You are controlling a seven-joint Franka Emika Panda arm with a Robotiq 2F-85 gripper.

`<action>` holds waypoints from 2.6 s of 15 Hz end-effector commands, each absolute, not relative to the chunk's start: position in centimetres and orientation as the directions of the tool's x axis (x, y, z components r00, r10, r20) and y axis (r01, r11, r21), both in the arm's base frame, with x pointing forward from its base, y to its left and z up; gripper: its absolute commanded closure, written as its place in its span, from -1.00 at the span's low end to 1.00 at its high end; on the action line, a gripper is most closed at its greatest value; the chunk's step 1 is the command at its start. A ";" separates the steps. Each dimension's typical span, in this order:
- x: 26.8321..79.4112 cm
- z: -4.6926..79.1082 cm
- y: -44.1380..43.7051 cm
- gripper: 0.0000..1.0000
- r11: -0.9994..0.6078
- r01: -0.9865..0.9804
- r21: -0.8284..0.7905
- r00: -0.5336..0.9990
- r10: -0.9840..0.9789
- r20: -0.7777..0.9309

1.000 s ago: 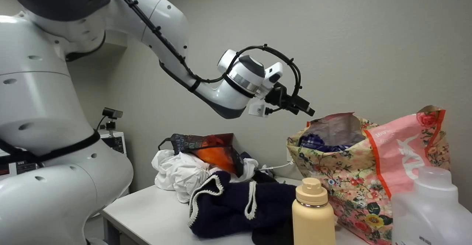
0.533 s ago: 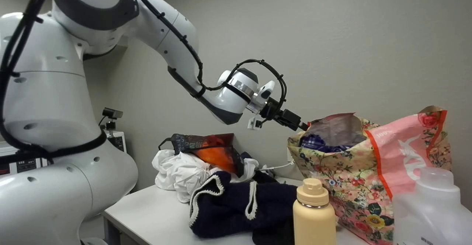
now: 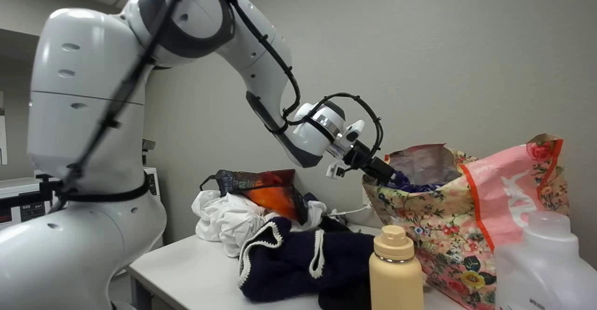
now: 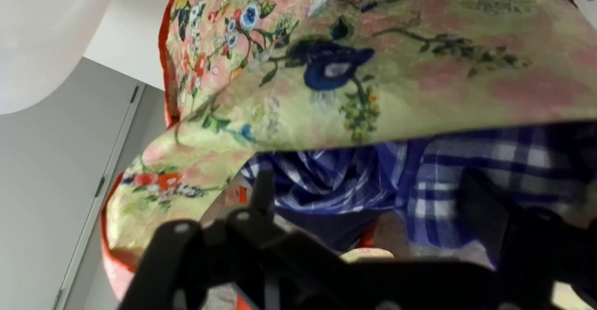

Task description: Pick up the blue cloth from the bag and put it on the table.

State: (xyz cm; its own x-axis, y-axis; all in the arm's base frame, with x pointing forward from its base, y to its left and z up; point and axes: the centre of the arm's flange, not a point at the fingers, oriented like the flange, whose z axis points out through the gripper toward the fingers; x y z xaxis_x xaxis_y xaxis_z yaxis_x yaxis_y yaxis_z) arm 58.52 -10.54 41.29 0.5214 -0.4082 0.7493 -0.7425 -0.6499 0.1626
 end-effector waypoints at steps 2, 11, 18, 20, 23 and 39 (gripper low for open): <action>63.8 39.4 -12.5 -0.77 -0.648 -0.754 0.110 0.511 -0.473 0.718; 66.6 38.7 -13.6 0.77 -0.609 -0.789 0.082 0.497 -0.554 0.668; 65.1 42.3 -15.1 0.95 -0.570 -0.820 0.055 0.462 -0.600 0.653; 64.3 44.5 -15.3 0.95 -0.554 -0.832 0.020 0.424 -0.614 0.666; 62.3 49.2 -15.2 0.95 -0.543 -0.839 -0.042 0.353 -0.601 0.717; 43.6 79.0 -13.0 0.95 -0.637 -0.645 -0.422 -0.032 -0.529 0.848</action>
State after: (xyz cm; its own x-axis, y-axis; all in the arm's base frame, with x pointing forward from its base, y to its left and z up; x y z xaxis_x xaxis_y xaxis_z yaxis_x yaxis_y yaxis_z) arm 47.73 -13.25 75.52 0.0698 -0.4980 0.8644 -0.7041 -0.6384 -0.3109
